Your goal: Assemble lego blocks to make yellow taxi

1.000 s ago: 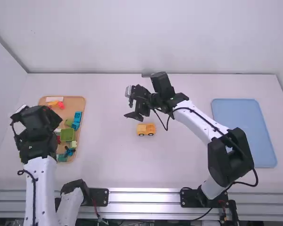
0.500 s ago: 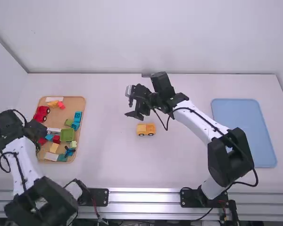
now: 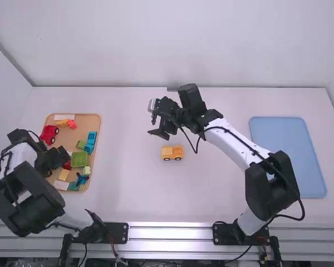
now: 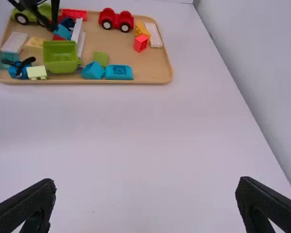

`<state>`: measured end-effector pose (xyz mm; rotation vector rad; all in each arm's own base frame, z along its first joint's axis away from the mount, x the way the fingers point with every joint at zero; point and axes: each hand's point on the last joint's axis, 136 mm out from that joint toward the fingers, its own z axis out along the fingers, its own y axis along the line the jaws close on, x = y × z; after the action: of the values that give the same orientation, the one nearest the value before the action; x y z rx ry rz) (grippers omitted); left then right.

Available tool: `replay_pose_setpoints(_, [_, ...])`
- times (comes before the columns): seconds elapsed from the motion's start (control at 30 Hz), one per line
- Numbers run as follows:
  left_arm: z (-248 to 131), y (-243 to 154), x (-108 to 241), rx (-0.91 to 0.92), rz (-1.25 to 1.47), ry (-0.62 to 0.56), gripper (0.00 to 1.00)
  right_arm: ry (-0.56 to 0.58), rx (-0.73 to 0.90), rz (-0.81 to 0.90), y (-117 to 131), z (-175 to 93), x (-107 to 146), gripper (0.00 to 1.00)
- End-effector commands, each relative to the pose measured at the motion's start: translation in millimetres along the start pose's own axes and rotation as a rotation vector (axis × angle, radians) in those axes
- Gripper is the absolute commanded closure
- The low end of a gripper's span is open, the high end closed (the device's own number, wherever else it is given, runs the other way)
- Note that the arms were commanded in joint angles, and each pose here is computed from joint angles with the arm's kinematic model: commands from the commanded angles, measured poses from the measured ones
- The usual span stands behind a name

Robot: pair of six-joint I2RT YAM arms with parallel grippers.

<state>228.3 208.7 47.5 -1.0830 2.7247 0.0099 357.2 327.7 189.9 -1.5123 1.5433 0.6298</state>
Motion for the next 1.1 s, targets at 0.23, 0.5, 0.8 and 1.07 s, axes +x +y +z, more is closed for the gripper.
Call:
replay_pose_setpoints(0.23, [14, 0, 6, 0.022, 0.338, 0.061, 0.34, -0.023, 0.040, -0.026, -14, -3, -12, 0.01])
replay_pose_setpoints(0.5, [24, 10, 8, -0.025, 0.562, 0.072, 0.29, -0.030, 0.057, -0.031, -20, -6, -13, 0.01])
replay_pose_setpoints(0.8, [40, 9, 25, 0.002, 0.782, 0.087, 0.28, -0.027, 0.085, 0.036, -32, -14, -5, 0.01])
replay_pose_setpoints(1.07, [45, 15, 18, -0.047, 0.753, 0.059, 0.29, -0.025, 0.092, 0.039, -35, -16, -3, 0.01])
